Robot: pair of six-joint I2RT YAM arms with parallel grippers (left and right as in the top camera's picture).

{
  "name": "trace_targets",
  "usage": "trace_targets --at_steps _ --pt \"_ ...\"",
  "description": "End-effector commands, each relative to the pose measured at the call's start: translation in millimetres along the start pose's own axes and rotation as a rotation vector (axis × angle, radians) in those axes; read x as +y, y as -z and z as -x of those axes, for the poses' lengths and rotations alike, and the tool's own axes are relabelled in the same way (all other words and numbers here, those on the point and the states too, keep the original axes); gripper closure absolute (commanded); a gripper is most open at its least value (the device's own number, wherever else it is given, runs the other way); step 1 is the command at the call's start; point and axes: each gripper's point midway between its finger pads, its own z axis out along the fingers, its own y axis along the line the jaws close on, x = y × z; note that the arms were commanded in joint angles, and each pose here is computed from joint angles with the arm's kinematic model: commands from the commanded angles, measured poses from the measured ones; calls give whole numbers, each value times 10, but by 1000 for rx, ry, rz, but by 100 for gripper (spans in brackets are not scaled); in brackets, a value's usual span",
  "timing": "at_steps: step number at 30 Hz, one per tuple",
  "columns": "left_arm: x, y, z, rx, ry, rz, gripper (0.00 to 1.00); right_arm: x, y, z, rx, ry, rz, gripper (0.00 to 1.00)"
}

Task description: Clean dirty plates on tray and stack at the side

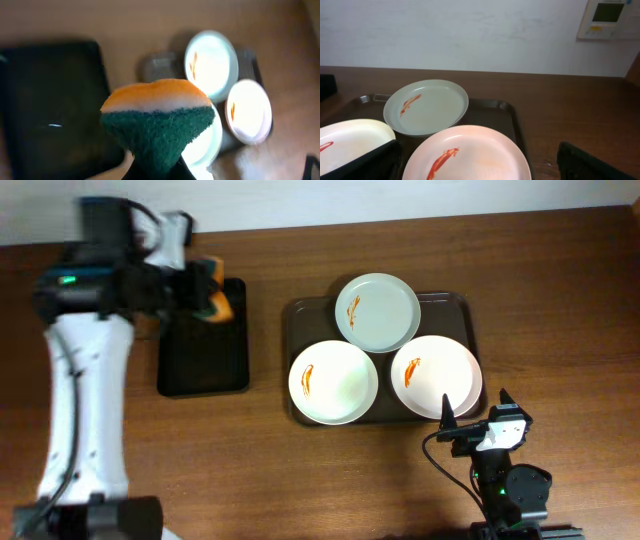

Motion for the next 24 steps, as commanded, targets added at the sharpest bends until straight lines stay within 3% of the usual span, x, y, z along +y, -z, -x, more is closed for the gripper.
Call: trace_targets --at_steps 1,5,9,12,15,18,21,24 --pt "-401 -594 -470 169 -17 -103 100 106 5 80 -38 -30 65 1" --pt "-627 -1152 -872 225 -18 -147 100 865 265 339 -101 -172 545 2" --pt "-767 -1579 -1259 239 -61 -186 100 895 418 824 -235 -235 600 2" --pt "-888 -1771 -1489 249 -105 -211 100 887 453 1073 -181 -188 583 2" --pt "-875 -2001 -1642 253 -132 -97 100 875 293 1259 102 -21 564 2" --pt "-817 -2143 -1723 266 -137 -40 100 799 11 1346 460 -10 550 2" --pt "-739 -2233 -1786 286 -134 -13 100 840 -350 1378 758 -118 594 2" --pt "-710 -2276 -1828 300 -131 -6 100 1118 -633 1152 901 -291 780 2"
